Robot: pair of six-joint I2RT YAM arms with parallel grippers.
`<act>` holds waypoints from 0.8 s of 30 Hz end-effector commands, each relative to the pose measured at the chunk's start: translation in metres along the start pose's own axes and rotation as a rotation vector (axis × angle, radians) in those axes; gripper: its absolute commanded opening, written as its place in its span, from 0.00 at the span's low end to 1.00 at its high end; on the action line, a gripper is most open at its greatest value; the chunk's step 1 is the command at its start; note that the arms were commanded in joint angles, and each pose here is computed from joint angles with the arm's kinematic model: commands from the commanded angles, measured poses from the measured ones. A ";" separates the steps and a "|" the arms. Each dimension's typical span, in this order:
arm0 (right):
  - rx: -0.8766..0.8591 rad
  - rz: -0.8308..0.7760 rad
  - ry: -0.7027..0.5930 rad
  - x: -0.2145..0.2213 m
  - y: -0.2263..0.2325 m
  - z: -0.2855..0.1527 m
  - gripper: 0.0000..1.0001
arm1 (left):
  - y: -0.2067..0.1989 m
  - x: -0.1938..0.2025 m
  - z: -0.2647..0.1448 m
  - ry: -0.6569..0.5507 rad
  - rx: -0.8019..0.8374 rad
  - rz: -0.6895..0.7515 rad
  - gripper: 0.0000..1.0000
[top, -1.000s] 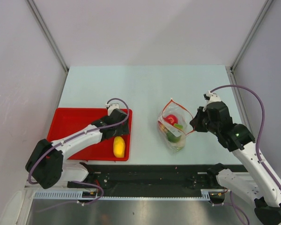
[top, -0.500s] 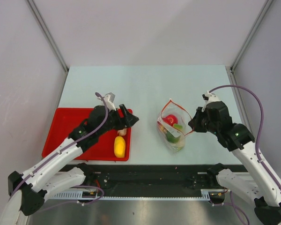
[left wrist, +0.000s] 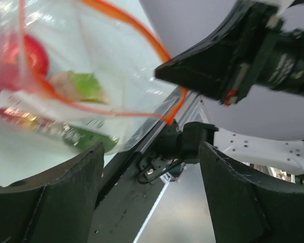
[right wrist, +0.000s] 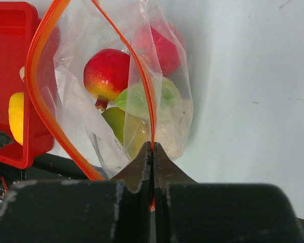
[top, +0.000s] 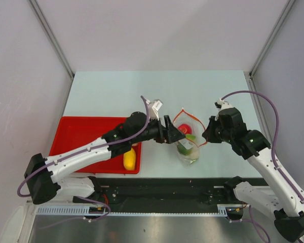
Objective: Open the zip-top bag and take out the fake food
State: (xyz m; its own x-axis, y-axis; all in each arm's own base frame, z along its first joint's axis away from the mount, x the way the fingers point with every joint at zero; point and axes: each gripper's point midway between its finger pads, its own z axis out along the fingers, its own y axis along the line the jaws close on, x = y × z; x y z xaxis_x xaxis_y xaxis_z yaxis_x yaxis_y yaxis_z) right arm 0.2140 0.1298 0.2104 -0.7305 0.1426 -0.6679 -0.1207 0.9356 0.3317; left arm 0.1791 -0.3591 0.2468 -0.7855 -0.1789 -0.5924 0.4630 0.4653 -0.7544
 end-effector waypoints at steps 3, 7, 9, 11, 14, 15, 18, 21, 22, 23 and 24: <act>0.007 -0.007 -0.071 -0.017 0.003 -0.008 0.00 | -0.057 -0.054 0.009 -0.068 0.059 0.112 0.78; 0.007 0.036 -0.093 -0.021 0.004 -0.010 0.00 | -0.058 -0.070 0.024 -0.060 -0.023 0.131 0.71; 0.000 0.045 -0.095 -0.021 0.006 -0.011 0.00 | -0.049 -0.064 0.036 -0.023 -0.059 0.125 0.67; 0.011 0.050 -0.117 -0.023 0.005 -0.013 0.00 | -0.040 -0.058 0.046 0.020 -0.093 0.120 0.59; 0.002 0.051 -0.148 -0.029 0.008 -0.015 0.00 | -0.027 -0.050 0.052 0.082 -0.157 0.157 0.52; -0.005 0.054 -0.149 -0.029 0.010 -0.015 0.00 | -0.022 -0.050 0.060 0.100 -0.176 0.189 0.52; -0.007 0.066 -0.150 -0.028 0.012 -0.016 0.00 | -0.005 -0.045 0.071 0.160 -0.247 0.230 0.49; -0.013 0.064 -0.162 -0.028 0.017 -0.019 0.00 | 0.008 -0.032 0.079 0.221 -0.285 0.230 0.49; -0.014 0.063 -0.179 -0.030 0.018 -0.019 0.00 | 0.012 -0.029 0.082 0.234 -0.294 0.233 0.50; -0.029 0.063 -0.197 -0.033 0.021 -0.023 0.00 | 0.016 -0.025 0.081 0.254 -0.313 0.237 0.50; -0.042 0.058 -0.205 -0.033 0.025 -0.025 0.00 | 0.020 -0.024 0.080 0.254 -0.340 0.245 0.50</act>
State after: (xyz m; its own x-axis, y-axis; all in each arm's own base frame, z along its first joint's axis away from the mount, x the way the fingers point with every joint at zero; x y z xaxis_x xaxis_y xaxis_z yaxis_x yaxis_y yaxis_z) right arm 0.2121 0.1350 0.2236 -0.6785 0.1966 -0.7078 -0.0935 0.9326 0.3487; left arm 0.2424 -0.4227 0.2242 -0.7814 0.1016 -0.6158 0.4963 0.6994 -0.5144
